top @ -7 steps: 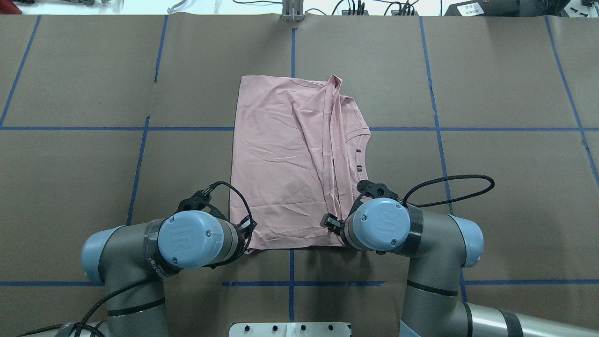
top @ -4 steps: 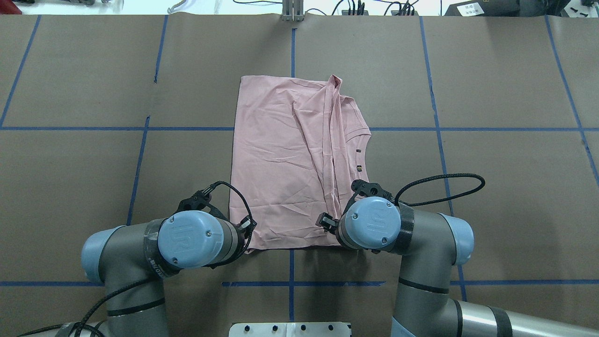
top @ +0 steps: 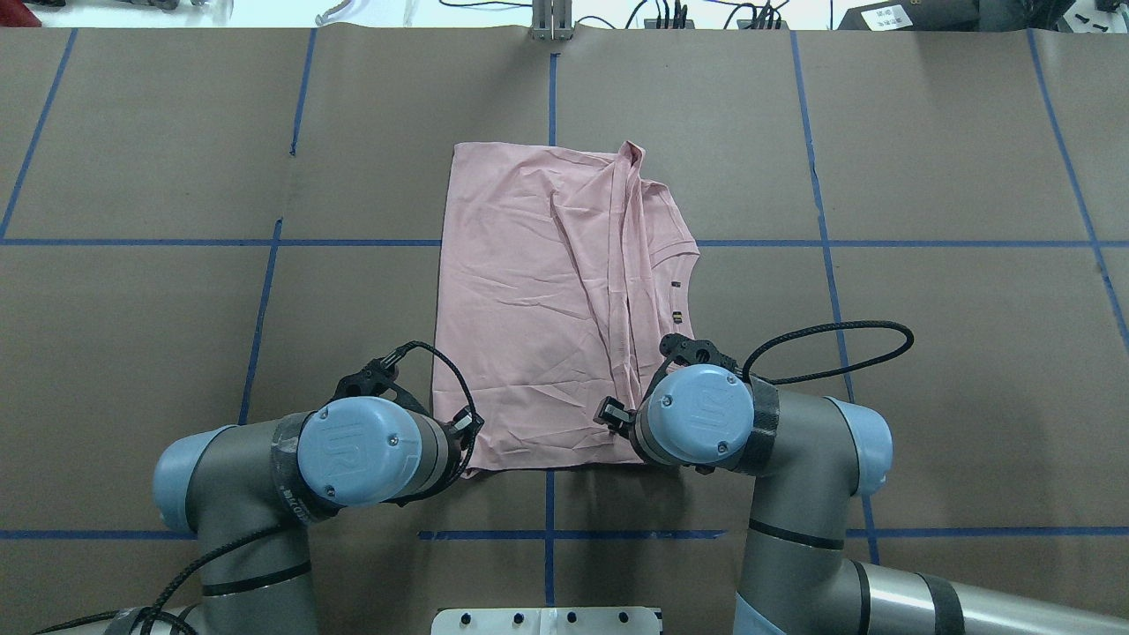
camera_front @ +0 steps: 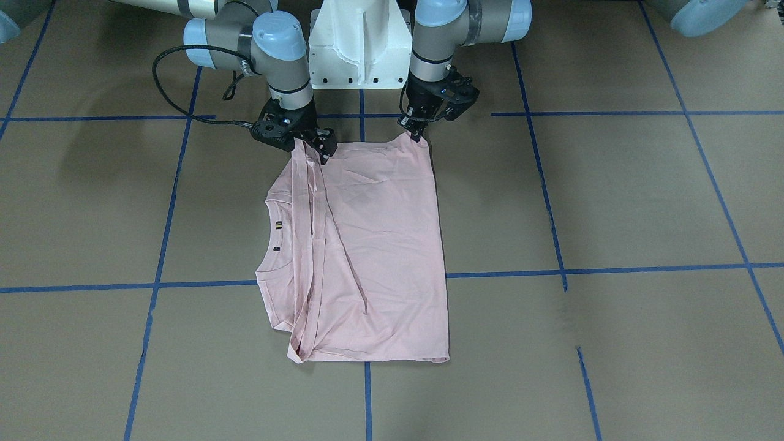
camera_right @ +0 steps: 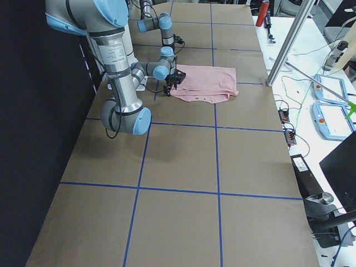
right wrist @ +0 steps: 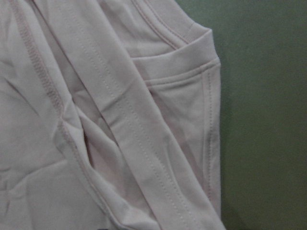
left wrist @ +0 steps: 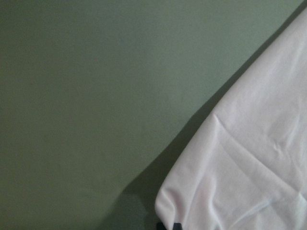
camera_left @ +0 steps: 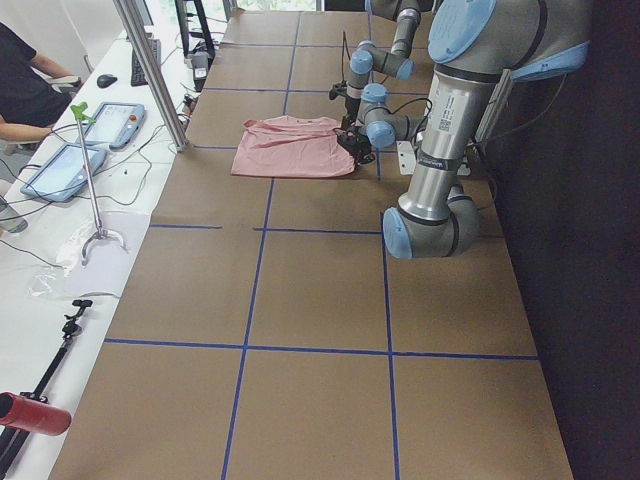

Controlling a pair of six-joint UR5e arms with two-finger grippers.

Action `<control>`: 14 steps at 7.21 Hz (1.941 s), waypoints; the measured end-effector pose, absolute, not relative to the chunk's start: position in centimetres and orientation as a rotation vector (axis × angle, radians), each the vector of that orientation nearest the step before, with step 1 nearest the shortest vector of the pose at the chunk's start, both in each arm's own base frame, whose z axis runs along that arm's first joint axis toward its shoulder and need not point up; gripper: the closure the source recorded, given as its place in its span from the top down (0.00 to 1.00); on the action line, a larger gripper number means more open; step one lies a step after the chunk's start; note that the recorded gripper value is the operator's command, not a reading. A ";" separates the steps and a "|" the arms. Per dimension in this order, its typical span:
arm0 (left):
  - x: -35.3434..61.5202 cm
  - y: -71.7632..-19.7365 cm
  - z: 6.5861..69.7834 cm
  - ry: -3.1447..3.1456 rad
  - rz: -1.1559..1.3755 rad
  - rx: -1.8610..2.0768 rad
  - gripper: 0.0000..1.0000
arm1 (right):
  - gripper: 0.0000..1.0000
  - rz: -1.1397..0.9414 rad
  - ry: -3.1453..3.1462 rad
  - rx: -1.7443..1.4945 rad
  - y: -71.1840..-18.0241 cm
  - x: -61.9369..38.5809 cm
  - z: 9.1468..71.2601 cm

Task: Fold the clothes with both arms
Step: 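Move the right gripper to the near shirt corner beside the left gripper, then close both grippers on the near edge of the shirt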

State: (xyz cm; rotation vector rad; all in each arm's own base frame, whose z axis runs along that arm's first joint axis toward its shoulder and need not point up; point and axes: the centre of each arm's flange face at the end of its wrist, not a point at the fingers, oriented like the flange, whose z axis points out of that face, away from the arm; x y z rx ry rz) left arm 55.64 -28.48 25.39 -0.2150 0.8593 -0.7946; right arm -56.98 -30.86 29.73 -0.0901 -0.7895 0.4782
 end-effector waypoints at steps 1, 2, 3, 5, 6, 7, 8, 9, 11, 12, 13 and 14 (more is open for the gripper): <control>55.6 -28.5 25.4 0.859 -0.795 -0.215 0.00 | 0.58 0.479 -0.791 -0.090 -30.9 -56.9 29.6; 55.6 -28.5 25.4 0.859 -0.795 -0.215 0.00 | 0.33 0.479 -0.790 -0.091 -30.9 -56.9 29.6; 55.7 -28.4 25.4 0.859 -0.794 -0.215 0.00 | 0.11 0.479 -0.790 -0.091 -30.9 -56.9 29.6; 55.7 -28.5 25.4 0.859 -0.793 -0.215 0.00 | 0.00 0.479 -0.790 -0.093 -31.0 -56.8 29.6; 55.7 -28.5 25.4 0.859 -0.794 -0.214 0.00 | 0.00 0.480 -0.790 -0.100 -31.2 -56.7 29.6; 55.7 -28.5 25.4 0.859 -0.794 -0.214 0.00 | 0.00 0.481 -0.791 -0.109 -31.5 -56.5 29.6; 55.7 -28.6 25.5 0.859 -0.795 -0.214 0.00 | 0.00 0.482 -0.792 -0.113 -31.7 -56.4 29.5; 55.7 -28.6 25.5 0.858 -0.795 -0.213 0.00 | 0.00 0.485 -0.795 -0.115 -31.9 -56.3 29.4; 55.7 -28.5 25.4 0.859 -0.794 -0.213 0.00 | 0.00 0.489 -0.811 -0.112 -32.2 -56.0 28.7; 55.6 -28.5 25.4 0.861 -0.787 -0.213 0.00 | 0.00 0.493 -0.829 -0.110 -32.3 -55.4 27.9; 55.4 -28.4 25.2 0.865 -0.774 -0.210 0.00 | 0.00 0.496 -0.849 -0.109 -32.2 -54.8 27.1; 54.9 -27.9 24.8 0.874 -0.755 -0.207 0.00 | 0.00 0.495 -0.868 -0.108 -32.1 -54.2 26.5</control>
